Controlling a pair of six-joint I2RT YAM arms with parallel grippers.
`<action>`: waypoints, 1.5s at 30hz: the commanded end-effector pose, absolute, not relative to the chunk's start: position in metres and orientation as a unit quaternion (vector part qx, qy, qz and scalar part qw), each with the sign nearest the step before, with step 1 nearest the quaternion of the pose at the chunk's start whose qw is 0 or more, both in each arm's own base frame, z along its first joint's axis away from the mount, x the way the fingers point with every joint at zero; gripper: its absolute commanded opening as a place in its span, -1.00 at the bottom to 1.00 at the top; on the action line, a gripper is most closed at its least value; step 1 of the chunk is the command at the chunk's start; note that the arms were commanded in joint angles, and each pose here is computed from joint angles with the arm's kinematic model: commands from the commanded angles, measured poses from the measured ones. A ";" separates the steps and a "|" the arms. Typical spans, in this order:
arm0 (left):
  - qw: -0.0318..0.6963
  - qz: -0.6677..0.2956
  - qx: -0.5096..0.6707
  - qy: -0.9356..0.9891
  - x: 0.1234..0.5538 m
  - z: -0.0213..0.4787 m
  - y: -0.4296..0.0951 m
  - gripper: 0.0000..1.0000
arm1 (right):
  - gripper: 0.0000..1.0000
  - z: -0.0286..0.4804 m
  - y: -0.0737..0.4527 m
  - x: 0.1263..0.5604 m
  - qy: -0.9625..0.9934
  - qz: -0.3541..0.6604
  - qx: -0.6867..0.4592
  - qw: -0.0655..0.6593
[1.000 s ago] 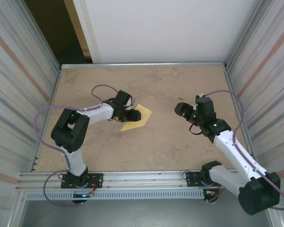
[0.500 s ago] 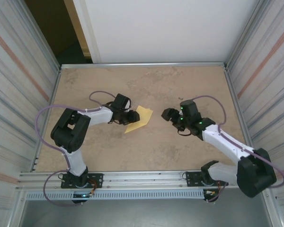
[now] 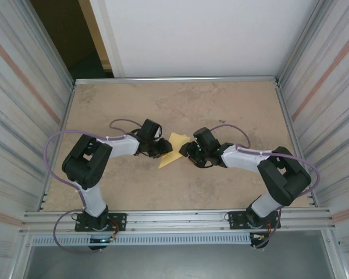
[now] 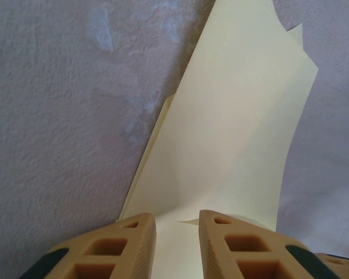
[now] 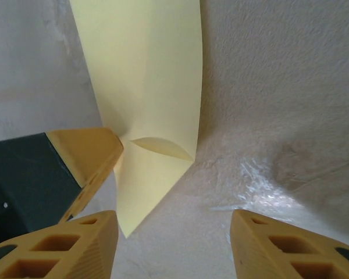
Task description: Fold a paper plane with a square sheet of paper (pick it up from the middle)
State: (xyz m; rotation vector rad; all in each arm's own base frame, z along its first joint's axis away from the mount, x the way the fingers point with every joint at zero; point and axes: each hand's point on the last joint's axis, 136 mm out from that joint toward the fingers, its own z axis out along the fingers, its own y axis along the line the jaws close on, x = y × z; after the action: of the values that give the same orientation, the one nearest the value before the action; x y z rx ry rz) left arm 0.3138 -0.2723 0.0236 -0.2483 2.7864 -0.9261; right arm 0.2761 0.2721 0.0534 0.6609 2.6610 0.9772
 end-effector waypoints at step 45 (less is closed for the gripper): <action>0.077 -0.323 -0.075 0.940 0.303 0.040 -0.270 -0.36 | -0.84 0.038 0.294 0.297 0.872 0.392 0.265 0.127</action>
State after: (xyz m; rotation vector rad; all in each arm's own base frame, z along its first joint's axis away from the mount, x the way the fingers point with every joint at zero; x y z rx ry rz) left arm 0.3077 -0.2754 0.0273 -0.2631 2.8122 -0.9749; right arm 0.3011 0.2977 0.0446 0.7427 2.5288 1.1596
